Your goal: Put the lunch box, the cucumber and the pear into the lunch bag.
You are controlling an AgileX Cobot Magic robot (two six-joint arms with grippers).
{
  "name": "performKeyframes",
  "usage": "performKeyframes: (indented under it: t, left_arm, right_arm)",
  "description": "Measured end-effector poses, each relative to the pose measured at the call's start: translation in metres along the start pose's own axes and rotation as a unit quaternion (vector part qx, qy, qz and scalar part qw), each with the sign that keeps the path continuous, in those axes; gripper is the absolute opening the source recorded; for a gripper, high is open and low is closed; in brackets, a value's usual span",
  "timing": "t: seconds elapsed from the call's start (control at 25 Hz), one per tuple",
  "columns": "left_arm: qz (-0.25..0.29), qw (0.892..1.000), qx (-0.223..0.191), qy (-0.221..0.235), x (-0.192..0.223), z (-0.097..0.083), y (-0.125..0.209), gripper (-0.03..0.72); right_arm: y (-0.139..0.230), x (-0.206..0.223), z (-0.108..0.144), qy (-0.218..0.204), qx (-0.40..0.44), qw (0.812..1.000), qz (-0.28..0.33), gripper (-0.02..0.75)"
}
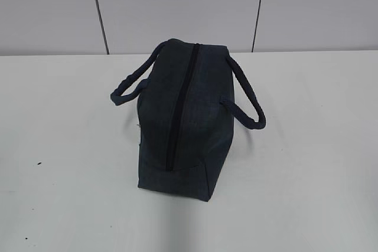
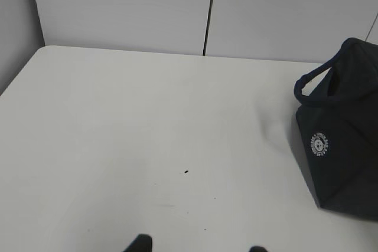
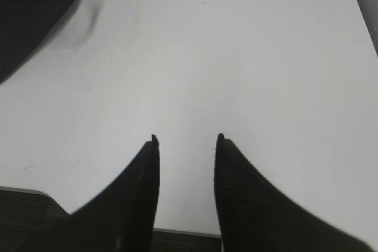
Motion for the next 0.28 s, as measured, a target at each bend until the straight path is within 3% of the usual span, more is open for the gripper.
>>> performKeyframes:
  t: [0.28]
  left_arm:
    - [0.000,1.000,0.000,0.000,0.0000,0.0000,0.0000,0.309]
  right_arm:
    - [-0.0002,0.0000,0.0000,0.000,0.000,1.000,-0.001,0.260]
Point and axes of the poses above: a point on each arm's last joint axis where the gripper is mounted, x pointing out along that axis toward the gripper, z along the wrist's bending axis when the last joint is at zero, y = z × x, the point moved 2 cm from there along x, pointing out along that axis toward the gripper, and after that the axes turned 5 degrees about -x, right-handed, at the moved point
